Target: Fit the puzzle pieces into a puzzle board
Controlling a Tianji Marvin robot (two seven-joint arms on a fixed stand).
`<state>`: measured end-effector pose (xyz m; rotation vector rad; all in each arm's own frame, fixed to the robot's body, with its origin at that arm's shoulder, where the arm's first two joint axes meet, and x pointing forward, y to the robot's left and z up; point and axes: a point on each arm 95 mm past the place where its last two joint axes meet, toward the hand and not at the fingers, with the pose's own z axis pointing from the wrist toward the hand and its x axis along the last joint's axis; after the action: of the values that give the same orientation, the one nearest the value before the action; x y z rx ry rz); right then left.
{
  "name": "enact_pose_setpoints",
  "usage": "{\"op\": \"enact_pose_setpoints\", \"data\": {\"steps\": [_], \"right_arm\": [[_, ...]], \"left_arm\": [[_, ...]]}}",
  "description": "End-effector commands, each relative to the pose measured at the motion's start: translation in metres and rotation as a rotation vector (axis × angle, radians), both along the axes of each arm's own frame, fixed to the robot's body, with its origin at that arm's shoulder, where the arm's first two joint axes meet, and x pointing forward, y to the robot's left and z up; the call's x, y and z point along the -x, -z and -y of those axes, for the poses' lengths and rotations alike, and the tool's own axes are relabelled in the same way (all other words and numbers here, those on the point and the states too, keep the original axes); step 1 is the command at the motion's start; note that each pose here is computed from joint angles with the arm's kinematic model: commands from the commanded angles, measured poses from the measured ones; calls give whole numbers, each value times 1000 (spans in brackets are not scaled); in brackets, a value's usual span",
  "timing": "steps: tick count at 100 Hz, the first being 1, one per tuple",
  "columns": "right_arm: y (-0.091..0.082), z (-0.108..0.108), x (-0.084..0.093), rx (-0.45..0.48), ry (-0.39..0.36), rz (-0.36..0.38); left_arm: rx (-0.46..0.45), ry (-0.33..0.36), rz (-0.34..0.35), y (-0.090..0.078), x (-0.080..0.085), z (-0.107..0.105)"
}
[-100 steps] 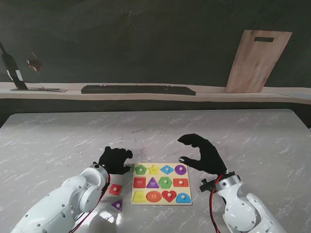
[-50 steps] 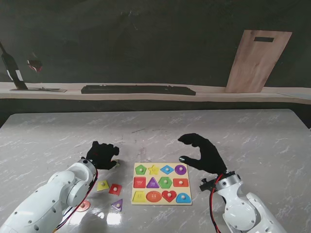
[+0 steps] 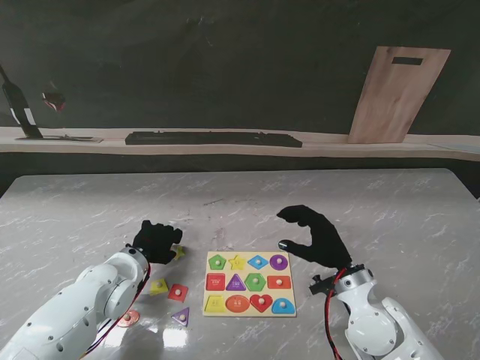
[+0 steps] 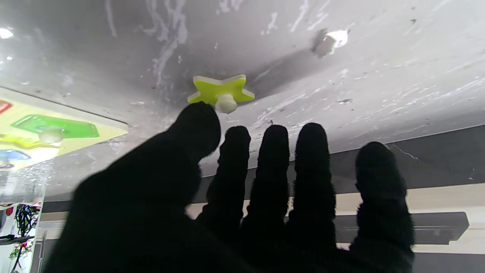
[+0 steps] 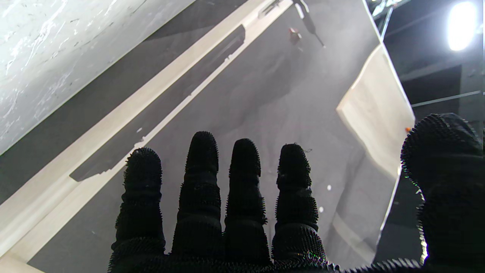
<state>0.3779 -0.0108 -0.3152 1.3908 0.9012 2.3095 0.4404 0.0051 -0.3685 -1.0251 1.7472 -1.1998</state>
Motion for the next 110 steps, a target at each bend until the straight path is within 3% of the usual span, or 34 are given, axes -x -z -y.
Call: {"op": "enact_pose_setpoints", "data": {"steps": [1,110], "right_arm": [[1,-3,2,-7,-4,-2],[2,-3,3,-3,-4,-1]], "left_arm": [[3,0,-5,2,0,0],[28,-15,-38,15,-10,4]]}}
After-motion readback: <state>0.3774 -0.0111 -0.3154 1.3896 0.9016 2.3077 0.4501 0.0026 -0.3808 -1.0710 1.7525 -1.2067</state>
